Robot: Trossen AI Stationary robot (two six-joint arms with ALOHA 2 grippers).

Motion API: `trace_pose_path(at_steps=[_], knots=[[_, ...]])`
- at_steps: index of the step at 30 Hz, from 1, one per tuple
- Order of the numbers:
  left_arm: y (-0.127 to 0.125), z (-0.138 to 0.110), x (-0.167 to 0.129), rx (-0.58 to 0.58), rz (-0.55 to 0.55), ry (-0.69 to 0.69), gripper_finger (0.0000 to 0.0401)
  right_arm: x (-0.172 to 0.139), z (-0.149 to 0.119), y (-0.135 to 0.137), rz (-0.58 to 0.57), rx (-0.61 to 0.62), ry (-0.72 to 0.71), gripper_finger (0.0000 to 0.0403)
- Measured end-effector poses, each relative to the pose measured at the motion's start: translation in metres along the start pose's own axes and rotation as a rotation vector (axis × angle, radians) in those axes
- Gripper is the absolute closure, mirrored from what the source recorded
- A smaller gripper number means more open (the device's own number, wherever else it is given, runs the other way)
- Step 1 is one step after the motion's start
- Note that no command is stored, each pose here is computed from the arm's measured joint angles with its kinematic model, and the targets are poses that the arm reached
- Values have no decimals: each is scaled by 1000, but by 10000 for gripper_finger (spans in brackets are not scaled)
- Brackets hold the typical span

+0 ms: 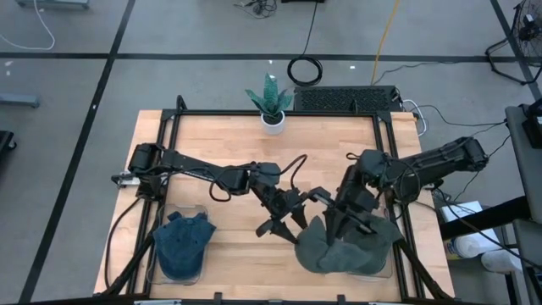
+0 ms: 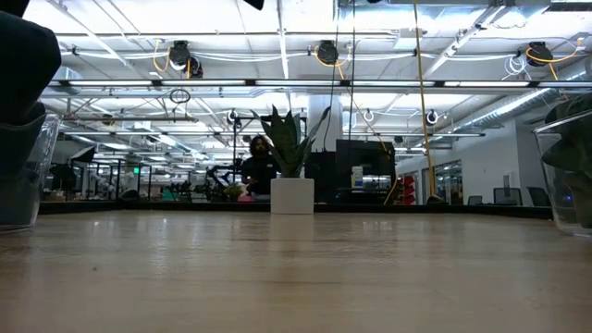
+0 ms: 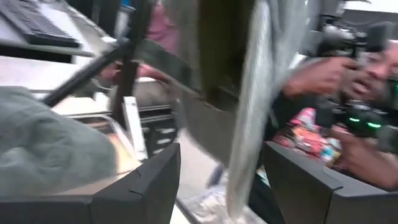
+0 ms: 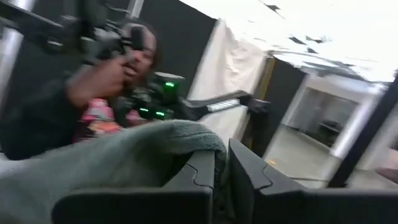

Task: Pick & Place hat
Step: Put the gray cap into the right transparent bin

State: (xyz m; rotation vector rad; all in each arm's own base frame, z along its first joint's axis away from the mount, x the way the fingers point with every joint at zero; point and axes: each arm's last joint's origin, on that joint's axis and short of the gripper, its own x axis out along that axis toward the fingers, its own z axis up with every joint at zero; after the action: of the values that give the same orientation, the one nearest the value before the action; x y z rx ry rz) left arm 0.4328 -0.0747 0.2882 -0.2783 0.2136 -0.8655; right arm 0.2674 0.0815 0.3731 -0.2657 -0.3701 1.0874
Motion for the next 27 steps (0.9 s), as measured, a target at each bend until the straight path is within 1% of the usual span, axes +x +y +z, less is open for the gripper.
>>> trace_pose_path(at_steps=[3, 7, 14, 16, 20, 22, 27], knots=[[0, -3, -2, -32, -69, 42, 164, 1, -1, 1, 65, 25, -12, 395], [2, -5, -5, -54, -133, 77, 164, 2, -2, 1, 73, 57, -7, 395], [3, -7, -7, -75, -146, 99, 164, 2, -2, 0, 66, 59, -7, 395], [4, -9, -7, -83, -107, 104, 164, 1, -2, 0, 63, 43, -8, 395], [8, -9, -6, -36, 37, 84, 164, -3, -4, -4, 44, 9, 6, 395], [8, -11, -4, -22, 98, 85, 164, -6, -4, -6, 31, 21, 12, 395], [6, -17, 1, 8, 205, 119, 164, -9, -11, -11, 17, 50, 35, 395]])
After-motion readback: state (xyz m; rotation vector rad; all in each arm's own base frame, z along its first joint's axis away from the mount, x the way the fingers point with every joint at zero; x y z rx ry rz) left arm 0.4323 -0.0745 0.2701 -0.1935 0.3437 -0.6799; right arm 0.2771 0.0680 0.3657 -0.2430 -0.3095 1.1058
